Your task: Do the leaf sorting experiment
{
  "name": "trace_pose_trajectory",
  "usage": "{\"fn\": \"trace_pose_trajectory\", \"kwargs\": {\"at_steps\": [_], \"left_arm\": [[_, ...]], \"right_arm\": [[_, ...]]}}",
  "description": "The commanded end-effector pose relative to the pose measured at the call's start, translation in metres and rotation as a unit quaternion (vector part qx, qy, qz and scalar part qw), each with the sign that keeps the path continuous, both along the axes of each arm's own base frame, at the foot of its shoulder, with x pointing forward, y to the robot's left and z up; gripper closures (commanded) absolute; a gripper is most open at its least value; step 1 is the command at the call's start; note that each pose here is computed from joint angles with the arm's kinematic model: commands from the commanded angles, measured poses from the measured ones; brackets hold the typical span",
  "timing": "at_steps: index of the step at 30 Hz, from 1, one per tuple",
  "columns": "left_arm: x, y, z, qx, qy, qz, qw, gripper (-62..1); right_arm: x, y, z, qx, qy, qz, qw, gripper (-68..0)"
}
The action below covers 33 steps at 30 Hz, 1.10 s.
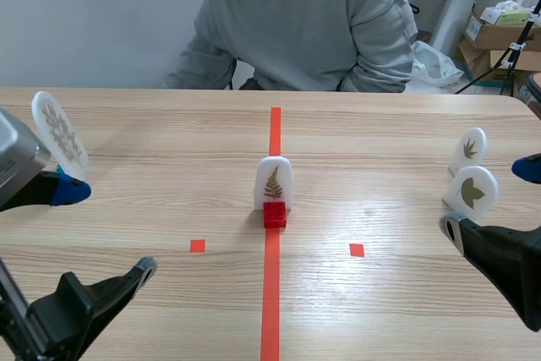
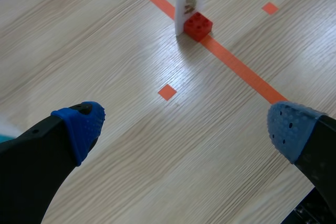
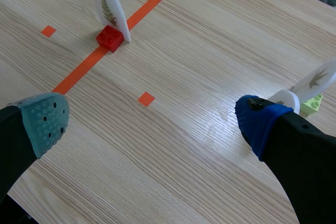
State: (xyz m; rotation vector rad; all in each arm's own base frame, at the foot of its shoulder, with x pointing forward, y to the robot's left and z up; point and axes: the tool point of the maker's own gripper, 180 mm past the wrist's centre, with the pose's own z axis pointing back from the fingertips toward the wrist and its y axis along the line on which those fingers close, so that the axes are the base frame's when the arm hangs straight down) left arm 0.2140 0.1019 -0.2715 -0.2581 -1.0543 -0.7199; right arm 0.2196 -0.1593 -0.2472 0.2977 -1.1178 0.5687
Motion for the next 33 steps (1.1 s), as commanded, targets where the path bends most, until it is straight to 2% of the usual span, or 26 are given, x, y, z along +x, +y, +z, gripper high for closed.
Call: {"fn": "trace_pose_trajectory", "kwargs": {"at_steps": [1, 4, 9, 16, 24, 33], "left_arm": [[0.014, 0.006, -0.005, -0.002, -0.007, 0.008, 0.9999, -62.3], [0.033, 0.013, -0.022, 0.006, -0.001, 0.007, 1.0000, -62.3], [0.070, 0.006, -0.049, -0.010, 0.014, -0.007, 0.9998, -62.3], [0.111, -0.055, -0.074, -0.051, 0.031, -0.054, 0.9968, -62.3], [0.131, -0.120, -0.088, -0.075, 0.045, -0.089, 0.9922, -62.3], [0.139, -0.148, -0.092, -0.088, 0.044, -0.088, 0.9912, -62.3]], "right_arm": [[0.003, 0.002, 0.006, 0.007, -0.012, 0.004, 0.9999, -67.9], [0.003, 0.001, 0.006, 0.006, -0.012, 0.004, 0.9999, -67.9], [0.003, 0.001, 0.004, -0.001, -0.010, 0.005, 0.9999, -67.9], [0.003, 0.001, 0.004, -0.001, -0.010, 0.005, 0.9999, -67.9], [0.003, 0.001, 0.004, -0.001, -0.010, 0.005, 0.9999, -67.9], [0.003, 0.001, 0.004, -0.001, -0.010, 0.005, 0.9999, -67.9]]}}
